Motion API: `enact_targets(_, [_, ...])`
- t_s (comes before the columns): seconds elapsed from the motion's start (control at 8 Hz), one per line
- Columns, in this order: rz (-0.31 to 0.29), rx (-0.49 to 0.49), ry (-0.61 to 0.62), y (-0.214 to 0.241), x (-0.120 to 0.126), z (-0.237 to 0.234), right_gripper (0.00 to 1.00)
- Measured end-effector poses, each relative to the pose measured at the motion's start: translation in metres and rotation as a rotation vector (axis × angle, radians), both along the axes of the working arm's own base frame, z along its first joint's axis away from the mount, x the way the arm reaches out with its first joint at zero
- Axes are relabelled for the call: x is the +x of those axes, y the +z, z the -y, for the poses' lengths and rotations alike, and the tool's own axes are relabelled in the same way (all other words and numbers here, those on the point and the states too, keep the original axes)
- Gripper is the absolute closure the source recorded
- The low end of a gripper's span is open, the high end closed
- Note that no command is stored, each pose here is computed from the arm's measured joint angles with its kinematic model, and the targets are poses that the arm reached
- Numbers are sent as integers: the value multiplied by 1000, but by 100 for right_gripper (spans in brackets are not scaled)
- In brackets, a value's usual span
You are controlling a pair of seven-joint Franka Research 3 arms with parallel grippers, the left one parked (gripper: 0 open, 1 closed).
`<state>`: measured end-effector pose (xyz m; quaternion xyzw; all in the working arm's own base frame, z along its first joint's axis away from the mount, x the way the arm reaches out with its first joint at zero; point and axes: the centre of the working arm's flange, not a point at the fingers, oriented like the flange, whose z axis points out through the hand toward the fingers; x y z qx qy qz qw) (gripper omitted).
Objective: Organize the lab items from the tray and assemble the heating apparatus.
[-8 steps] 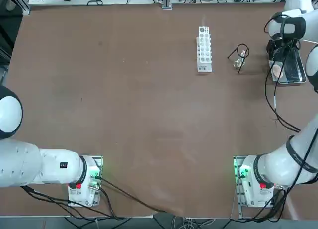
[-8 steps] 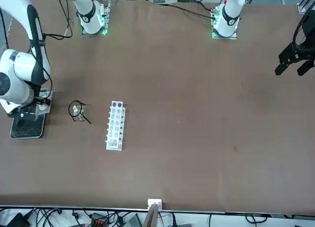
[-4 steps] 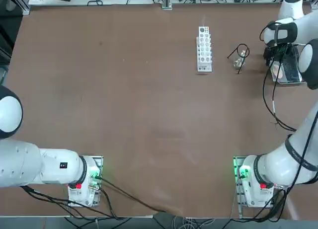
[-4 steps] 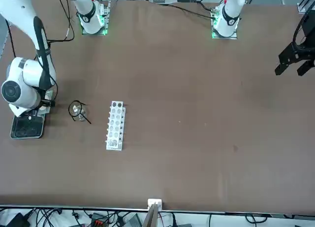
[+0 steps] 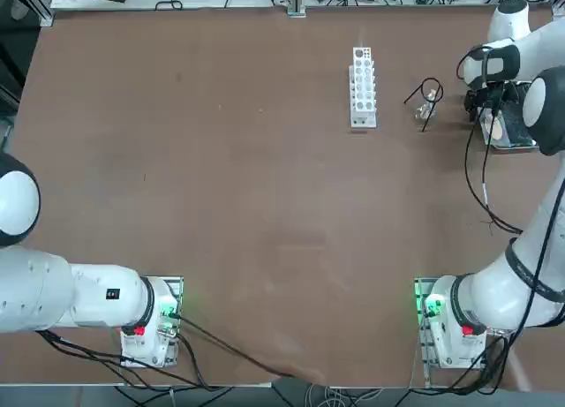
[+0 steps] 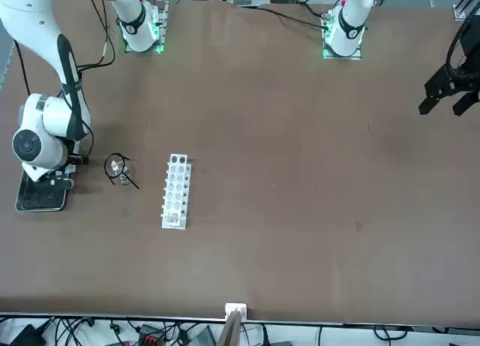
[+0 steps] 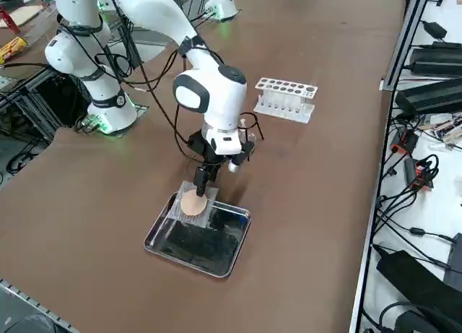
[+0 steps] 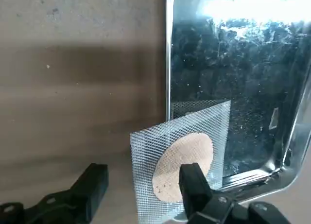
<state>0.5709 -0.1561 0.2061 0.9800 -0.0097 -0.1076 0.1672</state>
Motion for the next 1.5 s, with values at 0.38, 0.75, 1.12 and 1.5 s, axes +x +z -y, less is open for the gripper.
enact_targets(0.38, [-27,-25,30,-12,-1,2,12])
enact_targets(0.75, [-35,-39,43,-15,1,3,12])
enact_targets(1.12, [-43,-48,53,-19,2,4,15])
enact_targets(1.5, [-43,-55,56,-18,2,5,15])
